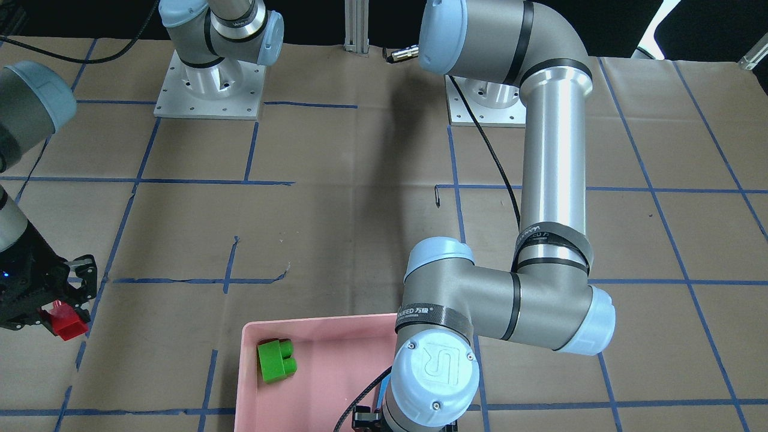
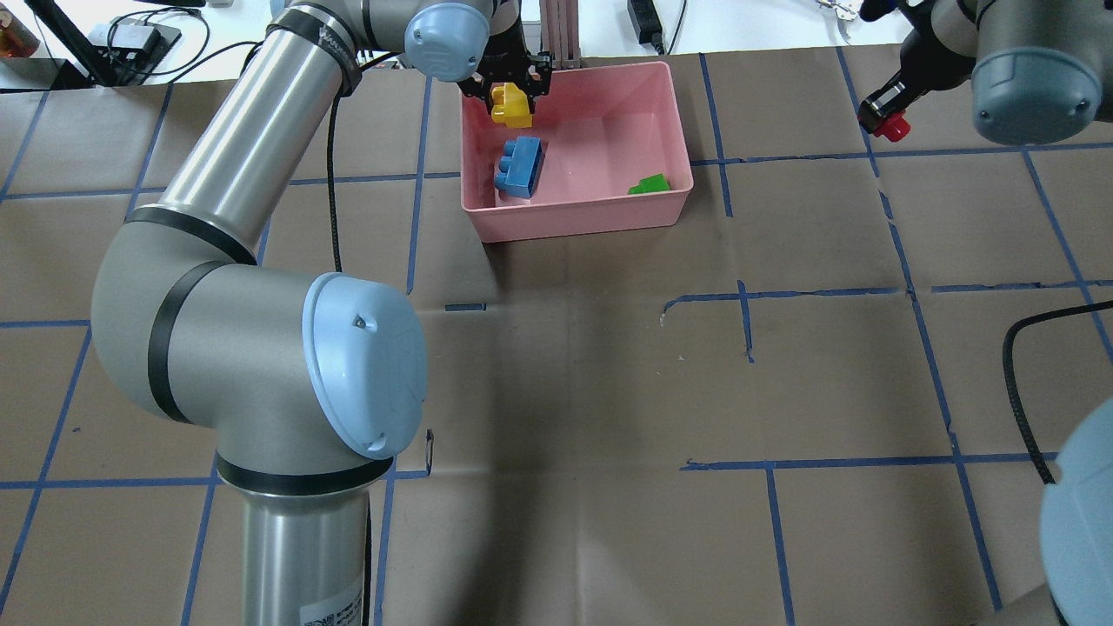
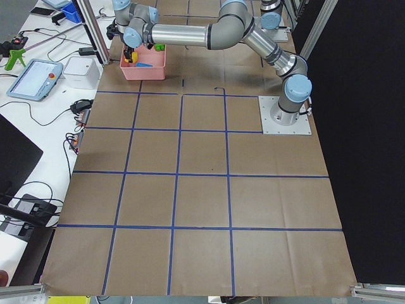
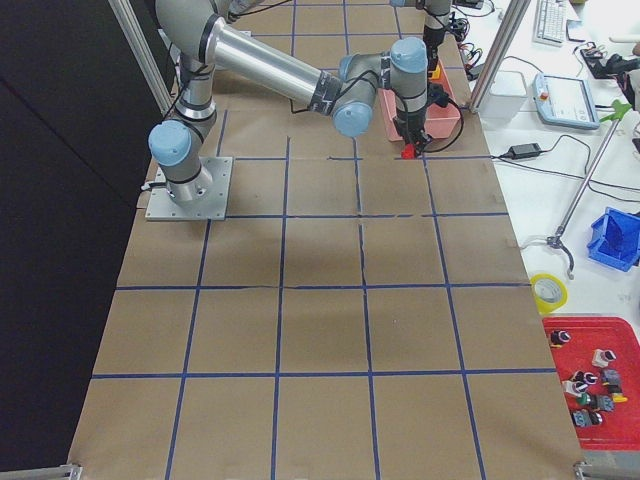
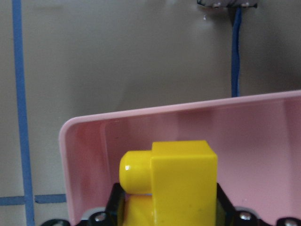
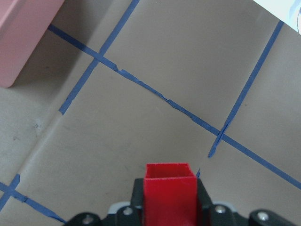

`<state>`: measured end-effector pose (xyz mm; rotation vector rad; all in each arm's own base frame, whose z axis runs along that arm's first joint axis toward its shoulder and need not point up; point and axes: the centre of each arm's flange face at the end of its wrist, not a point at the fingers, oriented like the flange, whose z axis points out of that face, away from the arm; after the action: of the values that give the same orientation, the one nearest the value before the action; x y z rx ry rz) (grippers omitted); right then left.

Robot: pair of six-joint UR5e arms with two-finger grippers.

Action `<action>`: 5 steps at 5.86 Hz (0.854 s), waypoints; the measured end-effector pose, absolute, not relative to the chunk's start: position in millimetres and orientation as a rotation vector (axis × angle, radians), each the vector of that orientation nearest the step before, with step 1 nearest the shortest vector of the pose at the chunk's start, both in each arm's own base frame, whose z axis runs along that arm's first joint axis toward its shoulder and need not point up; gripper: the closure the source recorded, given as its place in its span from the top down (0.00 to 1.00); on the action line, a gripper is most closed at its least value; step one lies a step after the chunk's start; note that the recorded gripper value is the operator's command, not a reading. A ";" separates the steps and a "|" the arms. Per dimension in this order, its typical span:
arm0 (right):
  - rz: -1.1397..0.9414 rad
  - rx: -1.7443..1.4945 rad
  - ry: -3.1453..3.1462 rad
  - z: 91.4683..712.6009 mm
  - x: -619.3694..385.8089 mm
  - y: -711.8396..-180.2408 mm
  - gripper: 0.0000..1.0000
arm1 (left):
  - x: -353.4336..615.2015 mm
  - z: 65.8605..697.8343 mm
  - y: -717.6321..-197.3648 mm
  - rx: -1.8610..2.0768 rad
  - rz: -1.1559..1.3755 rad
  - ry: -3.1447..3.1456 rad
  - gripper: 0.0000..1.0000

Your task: Put all blocks into box

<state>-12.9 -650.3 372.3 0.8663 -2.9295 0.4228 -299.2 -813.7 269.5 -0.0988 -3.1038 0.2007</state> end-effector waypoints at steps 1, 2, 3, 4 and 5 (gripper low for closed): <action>0.474 0.874 -2.945 382.0 -4.3 -653.9 0.01 | -302.3 280.0 -812.7 -0.098 0.253 -3.099 1.00; 0.522 0.897 -2.958 389.6 9.4 -659.6 0.02 | -299.8 308.9 -805.8 -0.089 0.280 -3.103 1.00; 0.565 0.943 -2.976 392.6 32.7 -665.3 0.03 | -290.1 346.7 -793.8 -0.079 0.269 -3.114 1.00; 0.618 0.997 -3.018 394.6 75.7 -670.8 0.03 | -263.9 387.7 -779.6 -0.047 0.233 -3.126 1.00; 0.666 1.036 -3.103 389.2 130.8 -677.1 0.03 | -225.8 421.2 -761.3 -0.033 0.175 -3.140 1.00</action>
<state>130.8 -677.1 389.2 1.0358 -3.1034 0.6665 -225.8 -761.3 421.2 -0.0331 -3.1401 0.1750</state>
